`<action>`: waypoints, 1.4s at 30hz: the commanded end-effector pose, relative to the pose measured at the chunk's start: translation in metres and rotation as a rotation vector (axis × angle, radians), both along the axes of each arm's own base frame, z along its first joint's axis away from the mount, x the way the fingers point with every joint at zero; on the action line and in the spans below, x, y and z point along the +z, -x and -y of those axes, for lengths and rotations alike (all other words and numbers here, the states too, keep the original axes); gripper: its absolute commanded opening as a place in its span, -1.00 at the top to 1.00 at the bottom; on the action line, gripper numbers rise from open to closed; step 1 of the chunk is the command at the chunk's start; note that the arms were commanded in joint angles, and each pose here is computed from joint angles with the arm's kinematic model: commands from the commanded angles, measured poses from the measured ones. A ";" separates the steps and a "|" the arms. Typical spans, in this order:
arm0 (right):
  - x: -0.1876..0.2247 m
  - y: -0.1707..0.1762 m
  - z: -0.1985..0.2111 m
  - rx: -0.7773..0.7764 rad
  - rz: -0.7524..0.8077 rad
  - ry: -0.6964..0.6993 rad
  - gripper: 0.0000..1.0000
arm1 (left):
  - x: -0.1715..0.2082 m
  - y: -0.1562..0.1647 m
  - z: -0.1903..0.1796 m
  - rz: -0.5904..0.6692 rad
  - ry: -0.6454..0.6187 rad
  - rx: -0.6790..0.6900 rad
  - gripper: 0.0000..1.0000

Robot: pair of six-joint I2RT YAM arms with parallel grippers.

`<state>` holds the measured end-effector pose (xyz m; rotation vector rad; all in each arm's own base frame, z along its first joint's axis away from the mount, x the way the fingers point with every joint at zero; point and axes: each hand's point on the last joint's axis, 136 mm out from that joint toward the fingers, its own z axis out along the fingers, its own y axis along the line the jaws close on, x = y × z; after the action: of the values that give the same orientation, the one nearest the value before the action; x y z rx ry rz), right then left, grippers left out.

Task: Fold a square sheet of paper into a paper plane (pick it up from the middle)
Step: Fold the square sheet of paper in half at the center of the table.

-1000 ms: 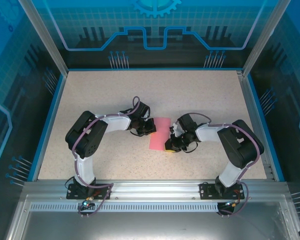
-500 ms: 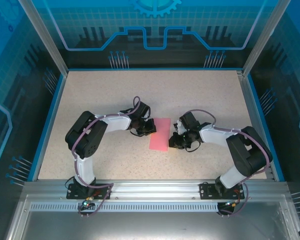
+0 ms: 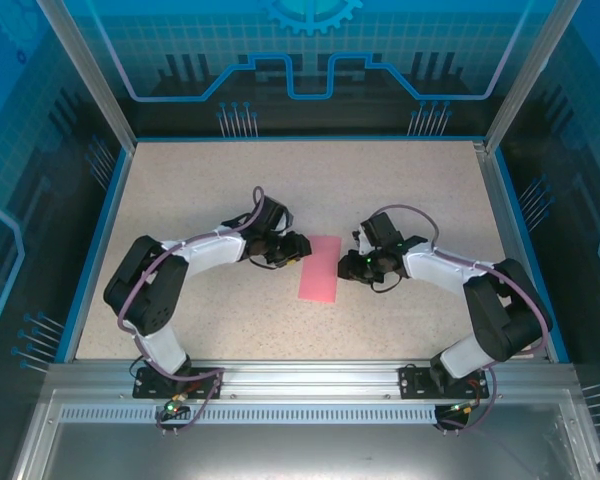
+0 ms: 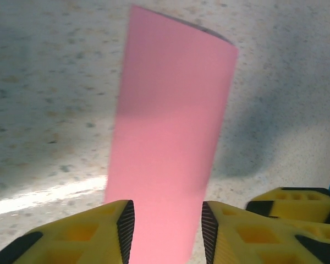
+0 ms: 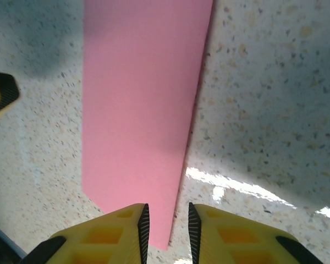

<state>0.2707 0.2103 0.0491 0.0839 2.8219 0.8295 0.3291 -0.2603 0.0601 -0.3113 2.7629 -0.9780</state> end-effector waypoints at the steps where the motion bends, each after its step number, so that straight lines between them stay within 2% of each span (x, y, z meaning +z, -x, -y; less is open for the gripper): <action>1: 0.008 -0.010 -0.010 -0.012 -0.009 -0.075 0.40 | 0.001 0.003 0.001 -0.022 0.073 0.002 0.13; 11: 0.002 -0.016 -0.030 0.023 -0.048 -0.154 0.40 | -0.011 0.003 0.002 -0.060 0.092 0.014 0.08; 29: -0.030 -0.019 -0.026 0.009 -0.124 -0.107 0.43 | -0.022 0.003 0.010 -0.113 0.114 0.004 0.04; 42: -0.020 -0.018 -0.019 0.000 -0.100 -0.115 0.43 | -0.026 0.004 0.013 -0.131 0.110 -0.009 0.00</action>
<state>0.2903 0.2337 0.0227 0.1462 2.8717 1.0033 0.3238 -0.2663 0.0309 -0.3948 2.8217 -1.1070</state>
